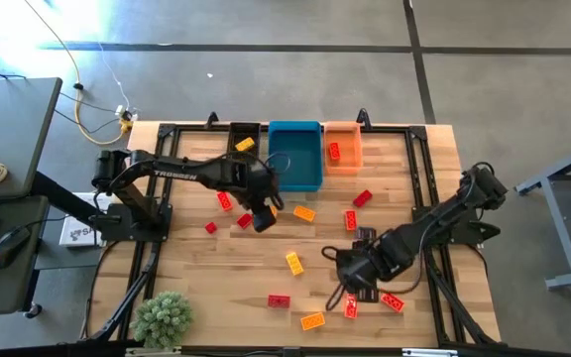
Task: Sort & place blocks by color
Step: Put the red game piece into the blue bin
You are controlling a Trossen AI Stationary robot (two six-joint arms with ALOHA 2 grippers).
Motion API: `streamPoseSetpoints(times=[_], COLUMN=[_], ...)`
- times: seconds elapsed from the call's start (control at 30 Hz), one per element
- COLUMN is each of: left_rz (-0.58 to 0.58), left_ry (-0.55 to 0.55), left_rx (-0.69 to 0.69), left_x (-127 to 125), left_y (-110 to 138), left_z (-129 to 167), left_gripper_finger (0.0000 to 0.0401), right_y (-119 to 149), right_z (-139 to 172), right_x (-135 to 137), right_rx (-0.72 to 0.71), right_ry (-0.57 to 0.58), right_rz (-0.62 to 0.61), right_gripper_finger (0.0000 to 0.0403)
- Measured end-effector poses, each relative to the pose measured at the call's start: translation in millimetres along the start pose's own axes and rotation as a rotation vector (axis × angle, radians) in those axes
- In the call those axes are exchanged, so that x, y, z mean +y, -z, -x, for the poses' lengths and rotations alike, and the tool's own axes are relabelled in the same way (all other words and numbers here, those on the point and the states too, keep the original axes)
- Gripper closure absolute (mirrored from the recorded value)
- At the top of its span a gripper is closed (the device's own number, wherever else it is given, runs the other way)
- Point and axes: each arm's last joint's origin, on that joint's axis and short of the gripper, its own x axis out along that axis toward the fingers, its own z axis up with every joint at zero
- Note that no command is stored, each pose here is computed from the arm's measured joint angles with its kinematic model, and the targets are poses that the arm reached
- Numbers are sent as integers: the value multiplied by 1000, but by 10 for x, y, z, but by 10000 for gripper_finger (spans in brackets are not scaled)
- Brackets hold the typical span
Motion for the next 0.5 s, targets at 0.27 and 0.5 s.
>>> streamPoseSetpoints(times=[0.27,0.5], left_rz=[-29,-35], left_ry=[5,7], left_rx=[5,6], left_x=[-148,-166], left_y=[67,76], left_z=[-11,-12], left_gripper_finger=[223,223], right_y=[29,-20], right_z=[-264,-537], right_x=[248,379], right_rx=[28,50], right_ry=[74,101], right_rz=[115,119], right_gripper_finger=[192,192])
